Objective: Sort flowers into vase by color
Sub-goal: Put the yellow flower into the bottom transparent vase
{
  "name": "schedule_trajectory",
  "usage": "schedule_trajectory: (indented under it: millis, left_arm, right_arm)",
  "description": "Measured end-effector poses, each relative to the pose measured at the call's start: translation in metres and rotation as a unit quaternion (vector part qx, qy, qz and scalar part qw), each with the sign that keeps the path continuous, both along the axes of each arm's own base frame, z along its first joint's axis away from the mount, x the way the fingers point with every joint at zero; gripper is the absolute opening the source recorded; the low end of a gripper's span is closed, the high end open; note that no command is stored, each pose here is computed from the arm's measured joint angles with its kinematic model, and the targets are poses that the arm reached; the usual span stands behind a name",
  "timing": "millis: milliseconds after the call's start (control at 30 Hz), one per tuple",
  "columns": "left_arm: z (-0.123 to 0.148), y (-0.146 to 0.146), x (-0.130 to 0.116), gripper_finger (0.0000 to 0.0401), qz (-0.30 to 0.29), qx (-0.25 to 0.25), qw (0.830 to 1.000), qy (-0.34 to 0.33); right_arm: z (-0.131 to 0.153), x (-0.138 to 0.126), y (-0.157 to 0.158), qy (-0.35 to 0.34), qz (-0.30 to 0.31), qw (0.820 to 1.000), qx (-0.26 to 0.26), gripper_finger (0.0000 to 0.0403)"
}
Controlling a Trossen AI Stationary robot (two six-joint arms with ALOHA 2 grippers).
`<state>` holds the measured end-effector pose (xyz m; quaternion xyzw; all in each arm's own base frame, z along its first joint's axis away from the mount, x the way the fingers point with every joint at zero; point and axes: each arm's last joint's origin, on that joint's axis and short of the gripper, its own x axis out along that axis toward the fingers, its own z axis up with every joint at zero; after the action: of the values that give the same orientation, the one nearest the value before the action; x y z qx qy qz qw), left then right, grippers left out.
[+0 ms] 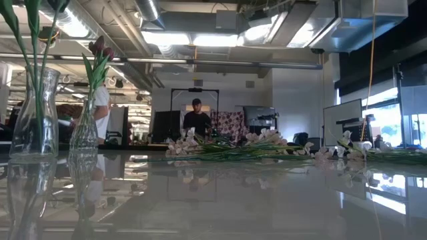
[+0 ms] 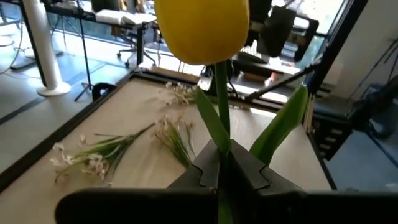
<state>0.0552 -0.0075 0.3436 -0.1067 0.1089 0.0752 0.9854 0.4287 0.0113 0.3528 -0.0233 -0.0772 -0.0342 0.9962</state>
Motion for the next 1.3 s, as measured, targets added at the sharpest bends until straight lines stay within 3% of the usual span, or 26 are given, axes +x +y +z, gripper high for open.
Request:
schedule_trajectory:
  millis: [267,533,1100,1300]
  left_arm:
    - [-0.012,-0.004,0.004,0.0006,-0.038,0.000,0.999,0.032]
    - [-0.016,-0.004,0.003,0.0008,-0.041,0.002,0.998,0.047]
    - [-0.022,-0.002,-0.001,0.0099,-0.023,-0.016,0.996,0.085]
    - [-0.007,0.000,-0.014,0.0117,-0.075,-0.048,0.992,0.093]
  right_arm:
    - [-0.003,0.000,0.000,0.017,0.000,1.000,-0.001,0.0248]
    - [-0.005,0.001,0.000,0.026,0.000,1.000,-0.001,0.0248]
    - [-0.008,0.001,0.000,0.040,0.000,0.999,-0.003,0.0248]
    - [-0.010,0.001,0.000,0.053,-0.002,0.998,-0.016,0.0248]
